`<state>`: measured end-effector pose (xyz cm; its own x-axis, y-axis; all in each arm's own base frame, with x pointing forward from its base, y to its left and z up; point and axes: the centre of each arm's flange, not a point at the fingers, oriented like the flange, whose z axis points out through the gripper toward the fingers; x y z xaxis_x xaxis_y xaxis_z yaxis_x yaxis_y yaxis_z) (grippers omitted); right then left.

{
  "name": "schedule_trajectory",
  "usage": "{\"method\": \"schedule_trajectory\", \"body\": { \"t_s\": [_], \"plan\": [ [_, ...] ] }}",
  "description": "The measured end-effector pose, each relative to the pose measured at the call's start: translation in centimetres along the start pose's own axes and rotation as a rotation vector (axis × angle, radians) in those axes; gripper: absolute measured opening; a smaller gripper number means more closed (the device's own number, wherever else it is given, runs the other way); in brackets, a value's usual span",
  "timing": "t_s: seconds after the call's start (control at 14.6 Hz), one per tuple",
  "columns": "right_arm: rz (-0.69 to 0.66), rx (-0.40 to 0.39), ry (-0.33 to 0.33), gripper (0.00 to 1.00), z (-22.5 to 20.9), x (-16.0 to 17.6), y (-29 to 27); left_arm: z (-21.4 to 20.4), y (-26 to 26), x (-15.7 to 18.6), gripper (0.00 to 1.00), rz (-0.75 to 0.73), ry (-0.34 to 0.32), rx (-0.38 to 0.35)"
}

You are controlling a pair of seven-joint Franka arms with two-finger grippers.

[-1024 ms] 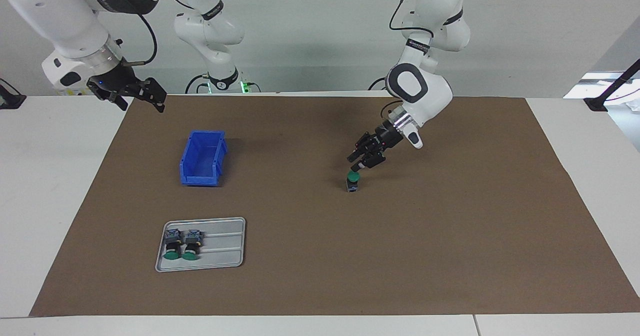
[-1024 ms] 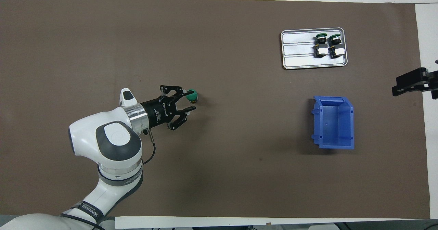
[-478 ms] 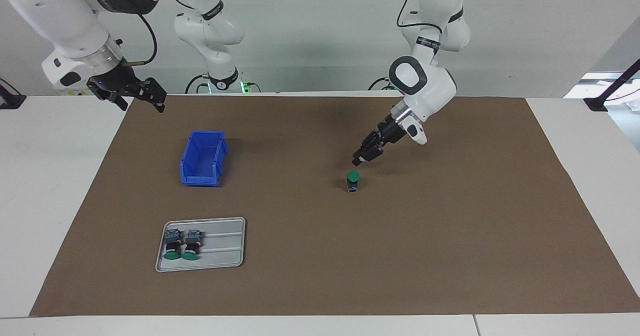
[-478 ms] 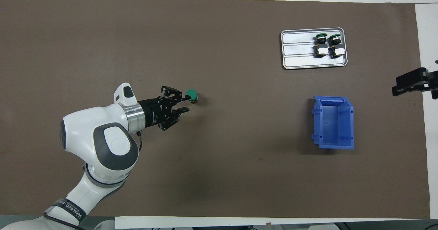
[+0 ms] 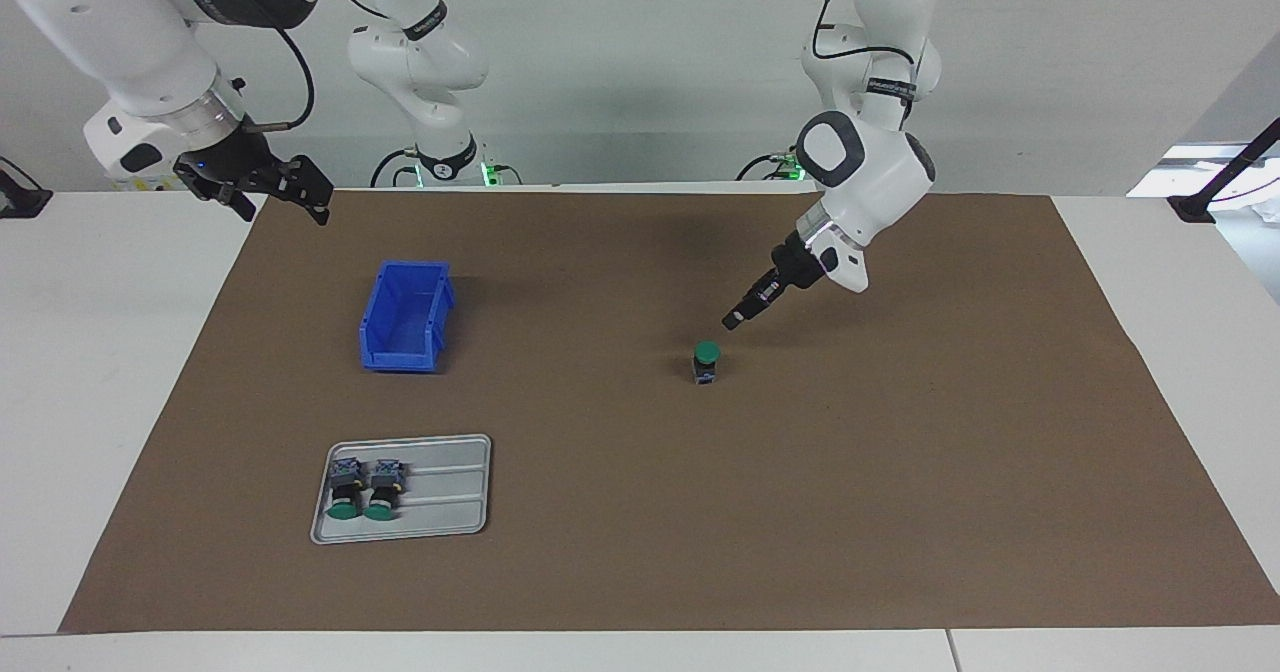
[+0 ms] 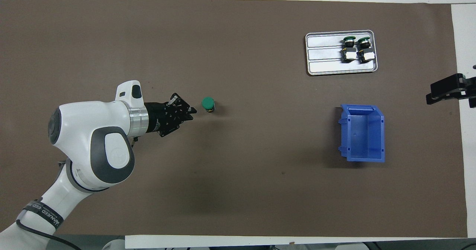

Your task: Place and press button with both arms

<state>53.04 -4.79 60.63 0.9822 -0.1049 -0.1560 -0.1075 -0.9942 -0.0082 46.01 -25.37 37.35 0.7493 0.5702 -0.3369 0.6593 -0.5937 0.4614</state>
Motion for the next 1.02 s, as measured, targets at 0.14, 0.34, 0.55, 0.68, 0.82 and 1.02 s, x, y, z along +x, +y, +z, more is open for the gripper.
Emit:
{"method": "schedule_trajectory", "body": {
  "t_s": [0.14,0.34,0.55,0.68,0.82,1.02],
  "plan": [
    [0.0,0.0,0.0,0.99,0.0,0.0,0.0,-1.7,1.8,0.1,0.18,0.04,0.024,0.114],
    [0.0,0.0,0.0,0.99,0.0,0.0,0.0,-3.4,4.0,0.2,0.07,0.123,0.089,0.185],
    [0.0,0.0,0.0,0.99,0.0,0.0,0.0,-2.5,5.8,-0.3,0.04,0.193,0.119,0.215],
    [0.0,0.0,0.0,0.99,0.0,0.0,0.0,-0.8,7.1,-1.0,0.02,0.212,0.114,0.223],
    [0.0,0.0,0.0,0.99,0.0,0.0,0.0,0.8,7.9,-1.9,0.01,0.234,0.107,0.23],
    [0.0,0.0,0.0,0.99,0.0,0.0,0.0,2.7,8.6,-2.8,0.01,0.261,0.117,0.252]
  ]
}}
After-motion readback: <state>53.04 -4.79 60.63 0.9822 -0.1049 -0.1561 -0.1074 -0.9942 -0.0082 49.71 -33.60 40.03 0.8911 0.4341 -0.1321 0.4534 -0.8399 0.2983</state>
